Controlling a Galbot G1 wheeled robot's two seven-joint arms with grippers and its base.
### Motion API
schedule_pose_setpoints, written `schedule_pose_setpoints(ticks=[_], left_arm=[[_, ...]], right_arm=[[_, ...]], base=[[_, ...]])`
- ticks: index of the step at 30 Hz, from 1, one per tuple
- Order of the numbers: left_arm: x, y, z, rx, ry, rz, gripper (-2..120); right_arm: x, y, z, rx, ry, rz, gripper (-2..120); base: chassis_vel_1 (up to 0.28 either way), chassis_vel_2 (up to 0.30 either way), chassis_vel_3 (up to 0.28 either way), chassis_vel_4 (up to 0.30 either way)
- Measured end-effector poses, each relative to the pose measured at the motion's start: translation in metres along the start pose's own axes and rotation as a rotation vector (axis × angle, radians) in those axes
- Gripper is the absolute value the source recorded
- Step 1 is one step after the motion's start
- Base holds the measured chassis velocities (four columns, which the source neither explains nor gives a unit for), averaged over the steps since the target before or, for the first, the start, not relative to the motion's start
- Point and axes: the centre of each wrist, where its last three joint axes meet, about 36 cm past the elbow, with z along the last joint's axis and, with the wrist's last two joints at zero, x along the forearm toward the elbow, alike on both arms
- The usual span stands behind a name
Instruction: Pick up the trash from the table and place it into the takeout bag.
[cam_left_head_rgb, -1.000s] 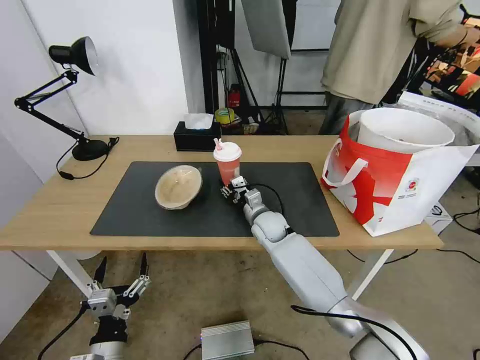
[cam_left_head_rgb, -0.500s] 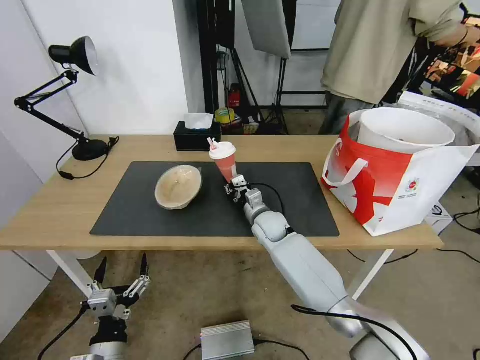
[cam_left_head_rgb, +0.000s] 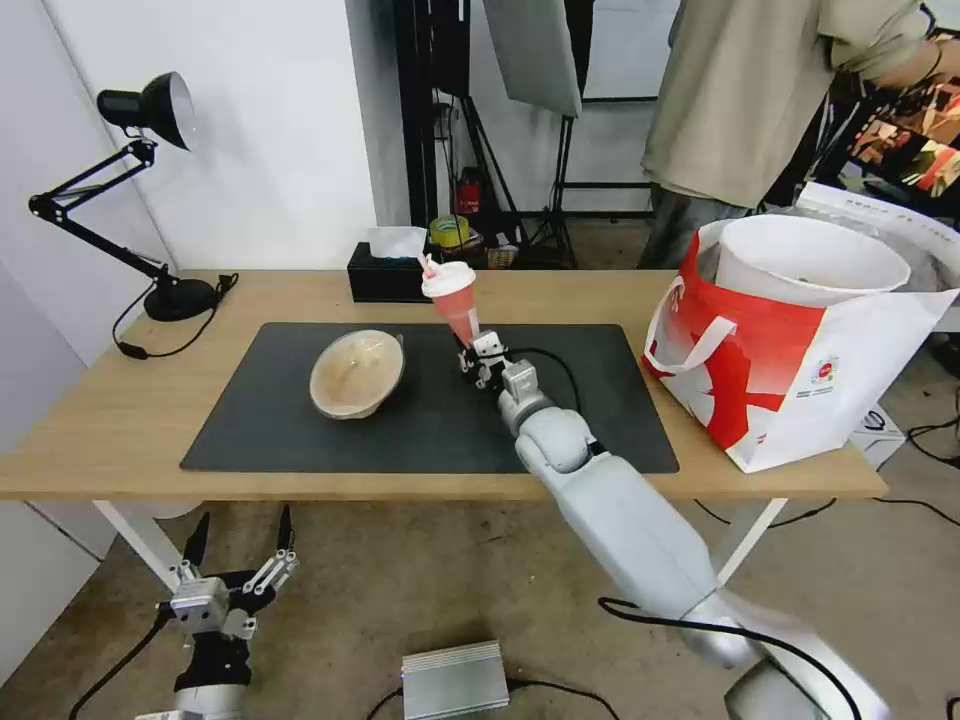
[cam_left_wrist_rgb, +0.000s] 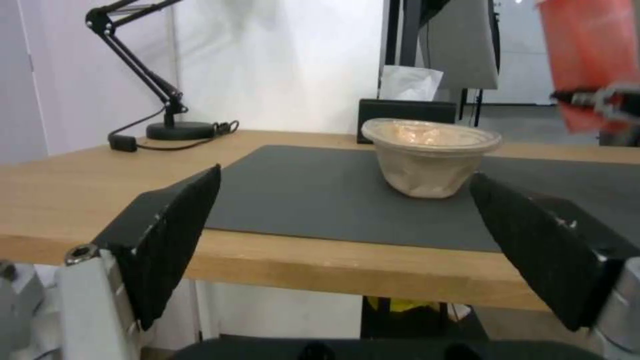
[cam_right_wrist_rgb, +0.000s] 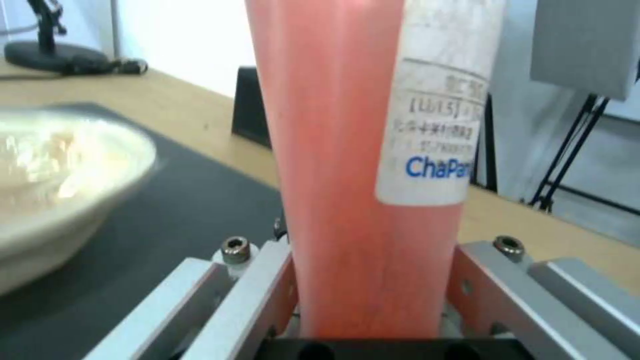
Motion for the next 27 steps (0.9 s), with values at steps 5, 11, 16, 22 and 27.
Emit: schedule_pose_setpoints(ticks=[5,11,16,22,27], left_arm=[[-0.001,0.004,-0.001,-0.009,-0.002,0.001,100],[-0.001,0.009,-0.001,-0.017,-0.002,0.004,100],[-0.002,0.013,-0.002,-0.023,-0.004,0.007,100],[-0.003,0.015,-0.002,-0.03,-0.004,0.012,100],[-0.004,0.017,-0.003,-0.034,-0.006,0.017,100]], right_arm=[[0.008,-0.012,-0.032,0.009,-0.04,-0.004,12],[0.018,-0.025,-0.059,0.022,-0.069,-0.015,11],[0.032,-0.042,-0.089,0.037,-0.099,-0.03,11],[0.056,-0.07,-0.132,0.07,-0.14,-0.044,11],[0.075,-0.096,-0.163,0.118,-0.167,-0.038,11]], base=[[0.0,0.0,0.0,0.0],[0.0,0.0,0.0,0.0],[0.0,0.0,0.0,0.0],[0.0,0.0,0.0,0.0],[0.0,0.0,0.0,0.0]])
